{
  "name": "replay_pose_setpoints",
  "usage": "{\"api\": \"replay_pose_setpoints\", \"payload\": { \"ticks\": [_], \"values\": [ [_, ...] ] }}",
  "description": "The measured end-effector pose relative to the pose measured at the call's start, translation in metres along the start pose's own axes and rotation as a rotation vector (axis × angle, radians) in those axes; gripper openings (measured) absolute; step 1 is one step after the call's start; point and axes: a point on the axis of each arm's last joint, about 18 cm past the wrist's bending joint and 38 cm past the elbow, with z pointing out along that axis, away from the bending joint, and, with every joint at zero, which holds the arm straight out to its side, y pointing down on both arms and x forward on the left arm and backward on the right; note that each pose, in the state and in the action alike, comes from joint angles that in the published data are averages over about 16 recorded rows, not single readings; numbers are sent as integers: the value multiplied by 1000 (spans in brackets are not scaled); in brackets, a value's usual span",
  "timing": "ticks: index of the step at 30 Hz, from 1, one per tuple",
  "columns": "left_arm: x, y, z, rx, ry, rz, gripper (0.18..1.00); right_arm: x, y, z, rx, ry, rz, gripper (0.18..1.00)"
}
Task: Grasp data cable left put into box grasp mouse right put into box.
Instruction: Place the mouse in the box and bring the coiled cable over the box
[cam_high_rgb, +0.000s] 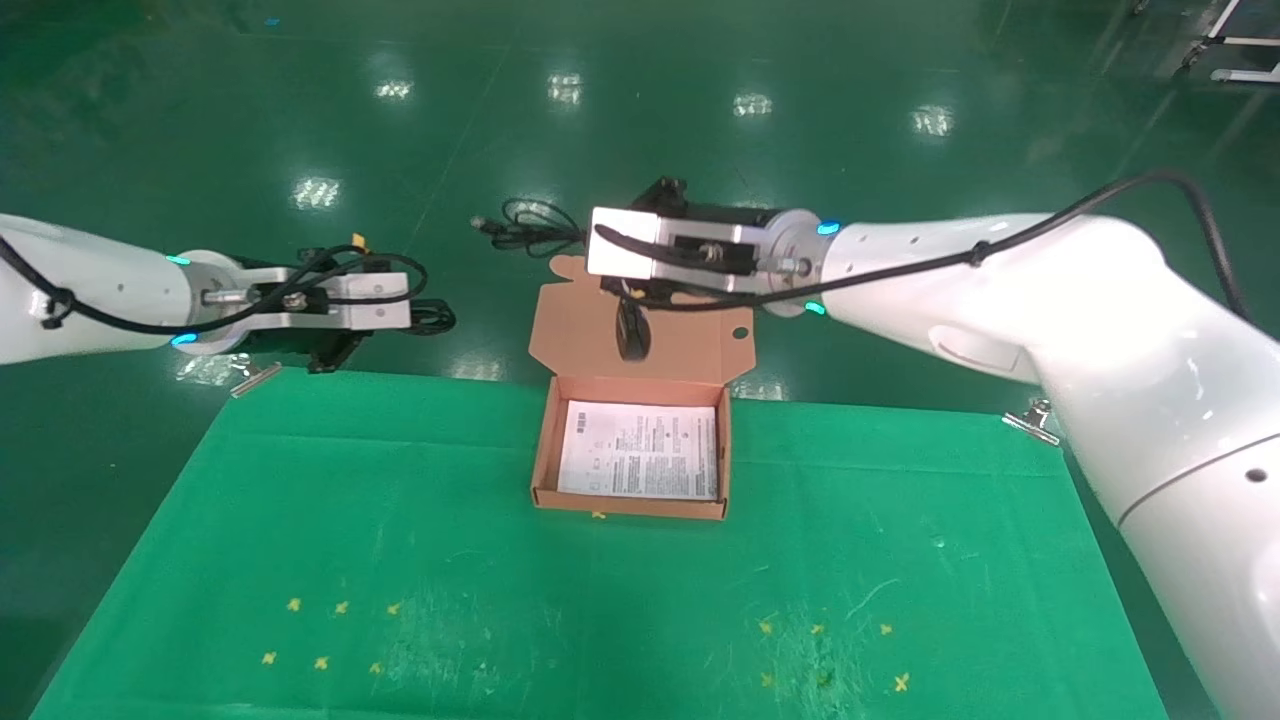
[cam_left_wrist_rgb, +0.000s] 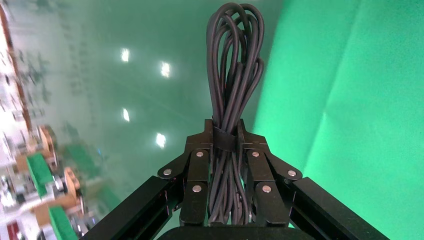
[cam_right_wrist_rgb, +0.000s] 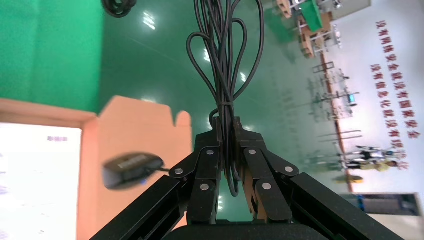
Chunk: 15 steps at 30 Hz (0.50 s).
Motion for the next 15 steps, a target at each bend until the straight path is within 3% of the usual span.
{"api": "replay_pose_setpoints", "payload": {
  "ticks": [15],
  "values": [
    [8, 9, -1, -47, 16, -23, 262, -64, -2, 22, -4, -101, 105, 213]
  ]
}}
